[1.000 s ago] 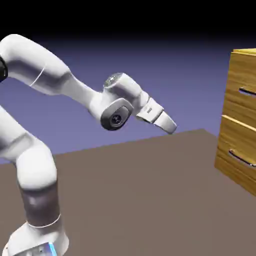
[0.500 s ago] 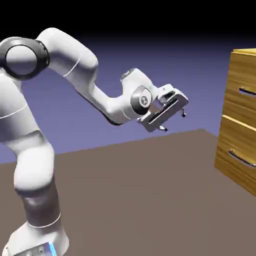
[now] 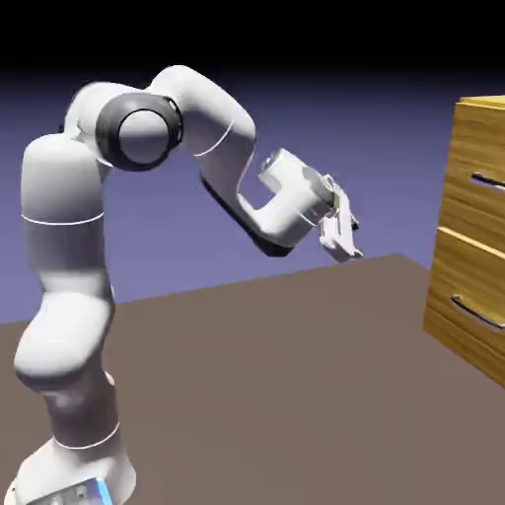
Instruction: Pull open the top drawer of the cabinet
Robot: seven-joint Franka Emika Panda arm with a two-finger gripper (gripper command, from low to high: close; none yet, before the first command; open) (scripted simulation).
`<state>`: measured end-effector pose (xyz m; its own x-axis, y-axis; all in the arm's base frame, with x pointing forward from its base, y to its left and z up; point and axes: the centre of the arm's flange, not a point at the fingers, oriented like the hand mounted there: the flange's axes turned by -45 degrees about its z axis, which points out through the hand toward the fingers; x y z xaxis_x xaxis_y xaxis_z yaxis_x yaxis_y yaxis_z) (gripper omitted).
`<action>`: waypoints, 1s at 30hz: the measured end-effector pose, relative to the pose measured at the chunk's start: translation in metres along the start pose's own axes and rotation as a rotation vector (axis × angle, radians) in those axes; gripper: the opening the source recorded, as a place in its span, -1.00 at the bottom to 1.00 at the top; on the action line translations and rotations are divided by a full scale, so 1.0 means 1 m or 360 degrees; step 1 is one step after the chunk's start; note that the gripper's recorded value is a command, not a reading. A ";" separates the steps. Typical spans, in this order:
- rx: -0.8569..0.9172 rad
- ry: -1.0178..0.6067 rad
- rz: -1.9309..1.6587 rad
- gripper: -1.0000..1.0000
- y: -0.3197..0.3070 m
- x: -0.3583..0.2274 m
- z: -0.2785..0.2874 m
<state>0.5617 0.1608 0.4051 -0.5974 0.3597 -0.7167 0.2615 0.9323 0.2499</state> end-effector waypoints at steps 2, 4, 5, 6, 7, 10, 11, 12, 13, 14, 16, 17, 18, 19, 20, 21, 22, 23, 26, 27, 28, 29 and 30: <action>-0.0034 -0.0029 -0.0235 0.00 0.006 -0.002 0.008; -0.0066 -0.0067 -0.0463 0.00 0.011 -0.006 0.016; -0.0081 -0.0090 -0.0575 0.00 0.013 -0.008 0.020; -0.0094 -0.0114 -0.0685 0.00 0.015 -0.010 0.023; -0.0107 -0.0141 -0.0793 0.00 0.017 -0.013 0.027; -0.0134 -0.0236 -0.1106 0.00 0.020 -0.024 0.037; -0.0139 -0.0272 -0.1207 0.00 0.021 -0.028 0.040; -0.0142 -0.0310 -0.1305 0.00 0.021 -0.032 0.043; -0.0141 -0.0349 -0.1402 0.00 0.021 -0.037 0.046; -0.0138 -0.0391 -0.1497 0.00 0.021 -0.043 0.049; -0.0121 -0.0478 -0.1681 0.00 0.019 -0.054 0.054; -0.0108 -0.0523 -0.1770 0.00 0.018 -0.061 0.057; -0.0090 -0.0569 -0.1857 0.00 0.016 -0.068 0.060; -0.0069 -0.0615 -0.1943 0.00 0.013 -0.075 0.062; -0.0043 -0.0662 -0.2026 0.00 0.011 -0.082 0.064; -0.0013 -0.0709 -0.2107 0.00 0.007 -0.090 0.067; 0.0022 -0.0755 -0.2187 0.00 0.004 -0.098 0.069; 0.0061 -0.0800 -0.2264 0.00 -0.001 -0.107 0.071; 0.0208 -0.0929 -0.2485 0.00 -0.017 -0.134 0.078; 0.0266 -0.0968 -0.2554 0.00 -0.024 -0.143 0.080; 0.0329 -0.1004 -0.2622 0.00 -0.031 -0.153 0.082; 0.0397 -0.1037 -0.2688 0.00 -0.039 -0.162 0.084; 0.0469 -0.1066 -0.2752 0.00 -0.048 -0.172 0.085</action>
<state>0.7167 0.0509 0.4609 0.0276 -0.9893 -0.1431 -0.0788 0.1406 -0.9869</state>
